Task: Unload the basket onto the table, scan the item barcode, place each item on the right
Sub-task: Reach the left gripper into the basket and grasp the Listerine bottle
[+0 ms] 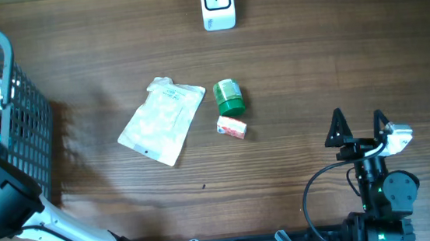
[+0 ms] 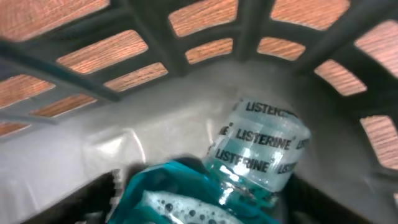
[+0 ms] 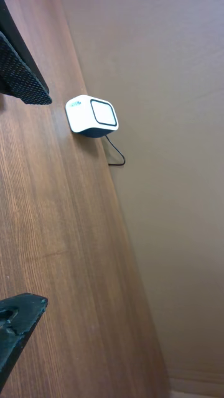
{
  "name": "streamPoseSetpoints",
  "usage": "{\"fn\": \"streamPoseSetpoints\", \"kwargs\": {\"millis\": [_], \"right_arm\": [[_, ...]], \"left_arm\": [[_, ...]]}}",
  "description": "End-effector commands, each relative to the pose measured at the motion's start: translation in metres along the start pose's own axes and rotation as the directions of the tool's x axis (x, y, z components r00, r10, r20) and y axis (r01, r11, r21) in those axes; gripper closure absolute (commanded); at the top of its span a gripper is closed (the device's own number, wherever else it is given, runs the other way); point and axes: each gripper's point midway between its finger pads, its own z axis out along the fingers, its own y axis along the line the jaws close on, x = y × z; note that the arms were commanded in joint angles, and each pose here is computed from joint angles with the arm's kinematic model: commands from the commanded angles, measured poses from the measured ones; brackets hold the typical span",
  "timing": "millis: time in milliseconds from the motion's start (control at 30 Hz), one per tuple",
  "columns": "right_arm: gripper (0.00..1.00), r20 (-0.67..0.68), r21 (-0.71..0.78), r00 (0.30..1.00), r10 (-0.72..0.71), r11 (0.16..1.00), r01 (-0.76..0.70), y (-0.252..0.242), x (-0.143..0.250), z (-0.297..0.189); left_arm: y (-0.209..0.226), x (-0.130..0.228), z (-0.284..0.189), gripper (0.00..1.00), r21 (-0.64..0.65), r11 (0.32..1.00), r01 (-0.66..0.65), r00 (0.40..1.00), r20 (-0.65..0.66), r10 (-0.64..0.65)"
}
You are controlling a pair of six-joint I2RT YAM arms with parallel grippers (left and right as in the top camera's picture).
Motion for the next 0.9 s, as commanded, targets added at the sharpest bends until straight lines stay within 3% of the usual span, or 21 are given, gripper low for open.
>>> {"fn": "streamPoseSetpoints", "kwargs": {"millis": [0, 167, 400, 600, 867], "right_arm": [[0.00, 0.008, 0.007, 1.000, 0.003, 1.000, -0.003, -0.001, -0.002, 0.000], [0.00, 0.008, 0.007, 1.000, 0.003, 1.000, -0.004, -0.001, -0.002, 0.000], [0.00, 0.008, 0.007, 1.000, 0.003, 1.000, -0.003, -0.001, -0.002, 0.000], [0.00, 0.008, 0.007, 1.000, 0.003, 1.000, -0.003, -0.001, -0.002, 0.000], [0.00, 0.008, 0.007, 1.000, 0.003, 1.000, -0.003, -0.001, -0.002, 0.000]], "left_arm": [[-0.002, 0.009, 0.012, 0.36, 0.017, 1.000, -0.010, 1.000, -0.015, 0.010], [0.002, 0.010, 0.012, 0.50, -0.001, 1.000, -0.013, 1.000, -0.023, 0.013], [0.016, -0.006, -0.009, 0.47, -0.072, 0.997, 0.014, 1.000, 0.012, -0.013], [0.038, -0.049, -0.076, 0.41, -0.214, 0.969, 0.120, 0.986, 0.142, -0.091], [0.035, -0.093, -0.178, 0.42, -0.332, 0.921, 0.205, 0.950, 0.295, -0.105]]}}
